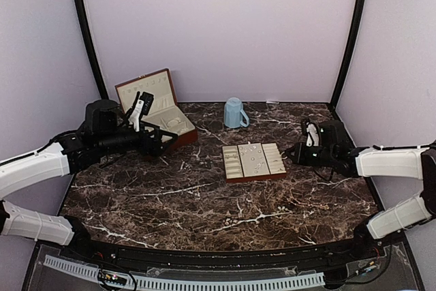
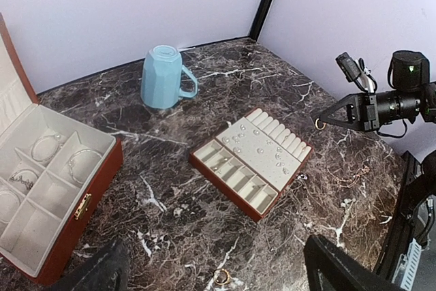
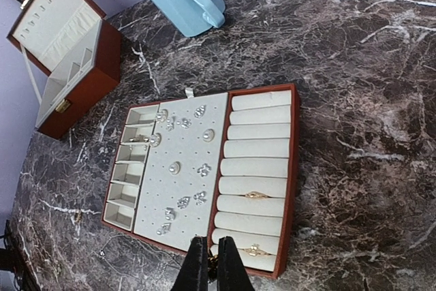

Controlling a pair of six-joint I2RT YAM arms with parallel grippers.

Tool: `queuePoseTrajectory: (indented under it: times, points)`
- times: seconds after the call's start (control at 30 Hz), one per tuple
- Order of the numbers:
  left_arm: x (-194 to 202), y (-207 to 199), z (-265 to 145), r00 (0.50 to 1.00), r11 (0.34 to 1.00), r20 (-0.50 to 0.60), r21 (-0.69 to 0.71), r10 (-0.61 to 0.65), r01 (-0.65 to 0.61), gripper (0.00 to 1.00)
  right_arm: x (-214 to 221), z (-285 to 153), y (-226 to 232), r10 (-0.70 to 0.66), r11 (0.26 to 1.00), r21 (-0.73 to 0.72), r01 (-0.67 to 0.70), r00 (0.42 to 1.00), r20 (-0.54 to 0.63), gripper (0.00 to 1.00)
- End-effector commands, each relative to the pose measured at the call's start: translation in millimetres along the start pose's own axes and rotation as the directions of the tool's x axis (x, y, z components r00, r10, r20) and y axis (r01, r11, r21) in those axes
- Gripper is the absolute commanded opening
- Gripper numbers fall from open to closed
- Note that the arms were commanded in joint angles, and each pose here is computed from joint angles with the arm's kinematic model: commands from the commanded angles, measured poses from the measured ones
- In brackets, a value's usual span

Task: Organize the mixed jewelry
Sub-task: Adjust the compartment layer at the center of the board.

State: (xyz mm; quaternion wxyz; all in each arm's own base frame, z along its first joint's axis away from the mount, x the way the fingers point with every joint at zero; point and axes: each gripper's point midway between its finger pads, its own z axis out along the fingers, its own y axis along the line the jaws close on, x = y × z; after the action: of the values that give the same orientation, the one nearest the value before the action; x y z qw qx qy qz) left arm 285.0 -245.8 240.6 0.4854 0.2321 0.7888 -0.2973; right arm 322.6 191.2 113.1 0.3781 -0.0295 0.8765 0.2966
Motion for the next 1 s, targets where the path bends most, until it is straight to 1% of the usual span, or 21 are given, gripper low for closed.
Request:
queuePoseTrajectory:
  times: [0.0,0.23,0.37,0.53,0.77,0.97]
  points:
    - [6,10,0,1.0,0.998,-0.024,-0.056,-0.003,0.002,0.92,-1,-3,-10,-0.023,0.996,0.083,0.025,1.0,-0.021,0.0]
    - [6,17,0,1.0,0.995,-0.024,-0.096,-0.017,0.015,0.93,16,4,-16,0.061,0.964,0.265,-0.03,0.992,-0.11,0.0]
    - [8,19,-3,0.999,0.993,-0.037,-0.114,-0.023,0.018,0.93,17,4,-18,0.129,0.93,0.359,-0.083,0.986,-0.105,0.0]
    - [3,17,-10,1.0,0.993,-0.017,-0.114,-0.025,0.023,0.93,24,7,-30,0.239,0.867,0.473,-0.159,0.964,-0.115,0.0]
    - [-1,14,-21,1.0,0.994,0.004,-0.109,-0.02,0.021,0.93,24,14,-26,0.265,0.834,0.527,-0.162,0.956,-0.127,0.0]
    - [-6,13,-26,1.0,0.994,0.025,-0.109,-0.013,0.016,0.93,25,13,-28,0.268,0.787,0.601,-0.14,0.955,-0.128,0.0]
